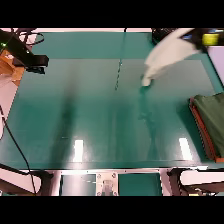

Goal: Fold the shirts.

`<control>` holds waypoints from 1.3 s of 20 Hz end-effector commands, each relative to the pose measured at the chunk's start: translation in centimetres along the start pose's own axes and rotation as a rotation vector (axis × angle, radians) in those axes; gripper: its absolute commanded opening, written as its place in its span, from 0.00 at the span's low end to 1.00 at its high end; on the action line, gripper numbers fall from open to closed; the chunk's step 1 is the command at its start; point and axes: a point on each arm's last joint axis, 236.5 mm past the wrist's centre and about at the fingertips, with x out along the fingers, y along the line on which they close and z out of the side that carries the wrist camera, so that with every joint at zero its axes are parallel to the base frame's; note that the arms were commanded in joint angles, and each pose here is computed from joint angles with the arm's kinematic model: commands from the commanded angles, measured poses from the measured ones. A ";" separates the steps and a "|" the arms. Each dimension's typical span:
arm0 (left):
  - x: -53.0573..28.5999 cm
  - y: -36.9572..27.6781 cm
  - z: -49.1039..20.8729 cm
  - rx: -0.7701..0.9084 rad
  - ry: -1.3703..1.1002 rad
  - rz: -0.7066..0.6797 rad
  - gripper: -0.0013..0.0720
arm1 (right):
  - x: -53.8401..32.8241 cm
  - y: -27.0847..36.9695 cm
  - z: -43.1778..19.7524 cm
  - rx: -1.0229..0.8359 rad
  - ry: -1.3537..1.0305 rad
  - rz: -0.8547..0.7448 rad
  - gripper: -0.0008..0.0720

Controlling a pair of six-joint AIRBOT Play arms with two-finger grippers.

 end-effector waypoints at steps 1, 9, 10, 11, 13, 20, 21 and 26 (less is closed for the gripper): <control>-0.1 -1.0 0.1 0.005 -0.005 -0.042 0.04 | -11.4 -8.5 4.0 0.156 -0.191 -0.237 0.02; -0.1 -1.5 0.1 0.007 -0.005 -0.063 0.05 | -28.3 -21.2 -6.0 0.607 -0.249 -0.789 0.03; -0.1 -1.5 0.1 0.007 -0.005 -0.063 0.05 | -29.3 -22.4 -8.2 0.653 -0.231 -0.852 0.03; -0.1 -1.5 0.1 0.008 -0.005 -0.063 0.05 | -30.2 -23.4 -10.1 0.692 -0.219 -0.900 0.03; -0.1 -1.5 0.1 0.011 -0.004 -0.063 0.05 | -31.4 -25.3 -14.0 0.774 -0.188 -0.980 0.03; -0.2 -3.0 0.2 0.017 -0.008 -0.126 0.04 | -30.8 -31.4 -26.0 1.009 0.046 -1.120 0.26; -0.2 -3.3 0.2 0.027 -0.009 -0.137 0.05 | -30.5 -31.9 -27.4 1.030 0.084 -1.131 0.77; -0.4 -4.5 0.3 0.094 -0.022 -0.188 0.04 | -29.0 -30.1 -20.7 0.906 -0.042 -0.970 0.88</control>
